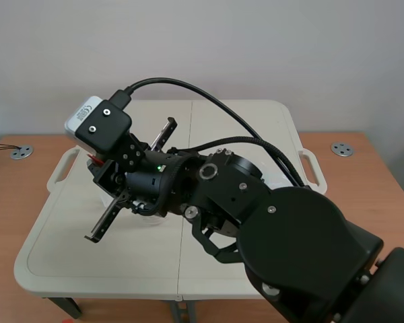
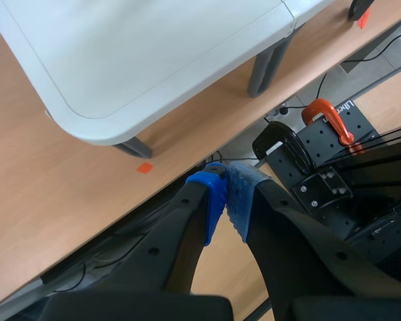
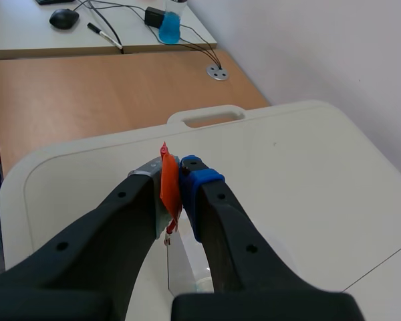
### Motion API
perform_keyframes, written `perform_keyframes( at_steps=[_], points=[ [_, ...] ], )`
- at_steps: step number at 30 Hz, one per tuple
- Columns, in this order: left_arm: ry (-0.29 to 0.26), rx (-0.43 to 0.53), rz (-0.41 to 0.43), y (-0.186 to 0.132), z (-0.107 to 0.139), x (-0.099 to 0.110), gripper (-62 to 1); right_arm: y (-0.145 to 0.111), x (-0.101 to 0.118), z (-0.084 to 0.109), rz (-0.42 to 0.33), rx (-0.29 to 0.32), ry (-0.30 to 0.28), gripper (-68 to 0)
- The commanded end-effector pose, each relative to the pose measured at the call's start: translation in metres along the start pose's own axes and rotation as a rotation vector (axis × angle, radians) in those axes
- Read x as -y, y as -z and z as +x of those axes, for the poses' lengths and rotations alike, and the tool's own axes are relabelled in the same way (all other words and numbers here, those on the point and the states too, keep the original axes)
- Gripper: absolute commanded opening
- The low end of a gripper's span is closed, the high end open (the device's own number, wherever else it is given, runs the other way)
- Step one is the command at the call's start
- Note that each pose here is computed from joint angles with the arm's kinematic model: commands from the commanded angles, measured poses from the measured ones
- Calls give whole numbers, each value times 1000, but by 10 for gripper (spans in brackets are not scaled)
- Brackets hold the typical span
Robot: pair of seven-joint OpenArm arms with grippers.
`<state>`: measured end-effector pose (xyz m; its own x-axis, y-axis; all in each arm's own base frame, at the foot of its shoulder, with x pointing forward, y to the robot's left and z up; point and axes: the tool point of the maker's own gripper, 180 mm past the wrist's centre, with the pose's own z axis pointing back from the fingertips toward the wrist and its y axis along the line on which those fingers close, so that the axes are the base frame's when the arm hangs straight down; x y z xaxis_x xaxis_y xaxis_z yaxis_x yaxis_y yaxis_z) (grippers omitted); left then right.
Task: Hold the metal plate by the orange handle, dip it into the blue solution, take it out and point at it, then put the plate back in the beaker on the left.
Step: 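Lift the metal plate out of the left beaker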
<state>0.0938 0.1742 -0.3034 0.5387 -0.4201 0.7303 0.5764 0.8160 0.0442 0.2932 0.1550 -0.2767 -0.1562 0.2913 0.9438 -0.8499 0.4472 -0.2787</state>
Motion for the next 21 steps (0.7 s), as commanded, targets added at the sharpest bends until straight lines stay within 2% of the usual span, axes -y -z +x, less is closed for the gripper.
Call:
perform_keyframes(
  at_steps=[1, 11, 21],
  points=[
    [-4, 23, 1, 0, 5, 0, -590, -1, 17, 9, -39, 32, -5, -662],
    [0, 29, 4, 1, 7, -2, -590, -11, 51, 10, -131, 40, 9, -662],
    [1, 32, 5, 2, 8, -2, -590, -13, 56, 29, -136, 78, -11, -662]
  ],
)
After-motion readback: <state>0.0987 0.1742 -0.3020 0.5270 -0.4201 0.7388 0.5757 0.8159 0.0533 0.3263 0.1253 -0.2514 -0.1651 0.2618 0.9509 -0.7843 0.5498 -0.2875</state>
